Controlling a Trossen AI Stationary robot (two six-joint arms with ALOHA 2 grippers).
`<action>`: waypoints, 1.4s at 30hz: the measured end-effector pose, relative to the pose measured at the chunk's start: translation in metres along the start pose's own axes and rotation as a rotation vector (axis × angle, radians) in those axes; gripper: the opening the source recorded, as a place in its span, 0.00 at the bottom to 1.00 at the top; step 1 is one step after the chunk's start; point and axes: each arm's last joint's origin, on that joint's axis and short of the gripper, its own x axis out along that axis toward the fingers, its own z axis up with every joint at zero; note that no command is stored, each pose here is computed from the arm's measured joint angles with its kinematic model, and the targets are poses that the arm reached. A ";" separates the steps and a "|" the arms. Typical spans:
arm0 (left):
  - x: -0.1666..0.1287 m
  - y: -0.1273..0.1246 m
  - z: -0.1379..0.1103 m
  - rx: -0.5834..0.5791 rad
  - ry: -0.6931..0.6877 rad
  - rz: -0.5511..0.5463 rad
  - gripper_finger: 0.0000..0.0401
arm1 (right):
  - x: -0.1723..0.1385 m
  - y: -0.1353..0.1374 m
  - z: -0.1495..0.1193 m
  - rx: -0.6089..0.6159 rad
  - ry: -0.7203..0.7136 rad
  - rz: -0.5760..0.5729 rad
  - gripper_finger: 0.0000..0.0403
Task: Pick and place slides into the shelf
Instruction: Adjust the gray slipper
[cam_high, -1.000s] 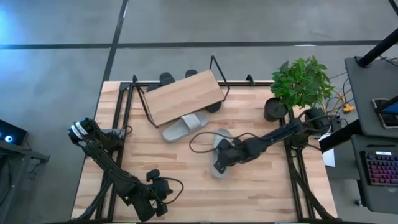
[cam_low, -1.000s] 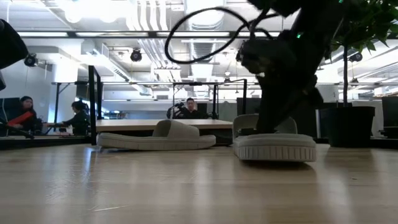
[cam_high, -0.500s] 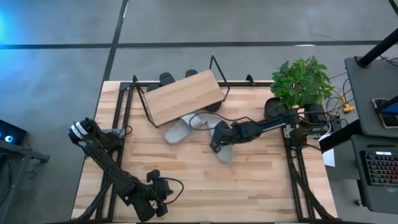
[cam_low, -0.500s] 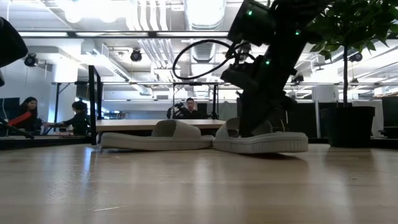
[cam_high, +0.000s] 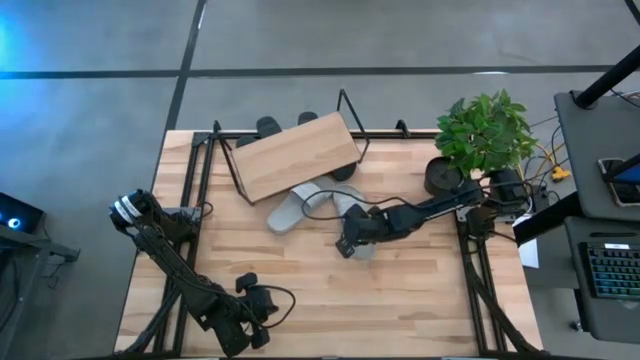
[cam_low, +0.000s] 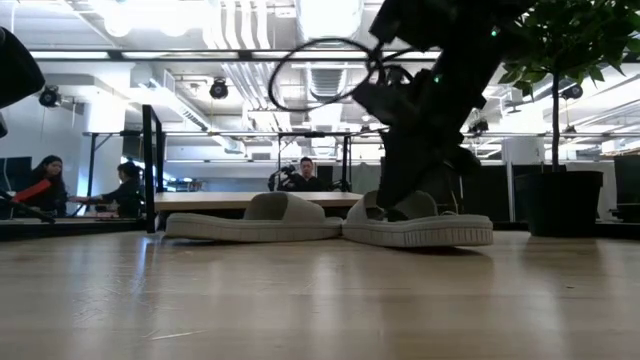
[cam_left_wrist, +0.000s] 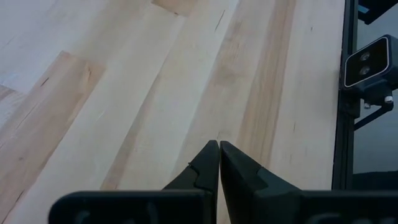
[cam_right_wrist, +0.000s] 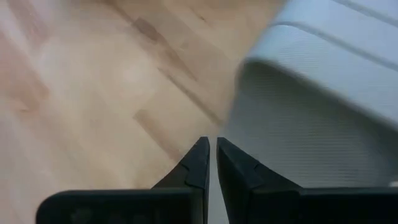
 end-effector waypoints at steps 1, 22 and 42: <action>0.000 0.000 0.000 0.000 -0.001 0.000 0.00 | -0.001 0.004 -0.001 -0.001 -0.001 0.029 0.06; -0.033 0.007 0.032 -0.077 -0.210 -0.001 0.00 | 0.026 0.020 0.044 -0.200 -0.232 0.355 0.06; -0.056 0.005 0.029 -0.098 -0.133 -0.084 0.00 | 0.107 0.080 0.095 -0.609 -0.236 0.088 0.06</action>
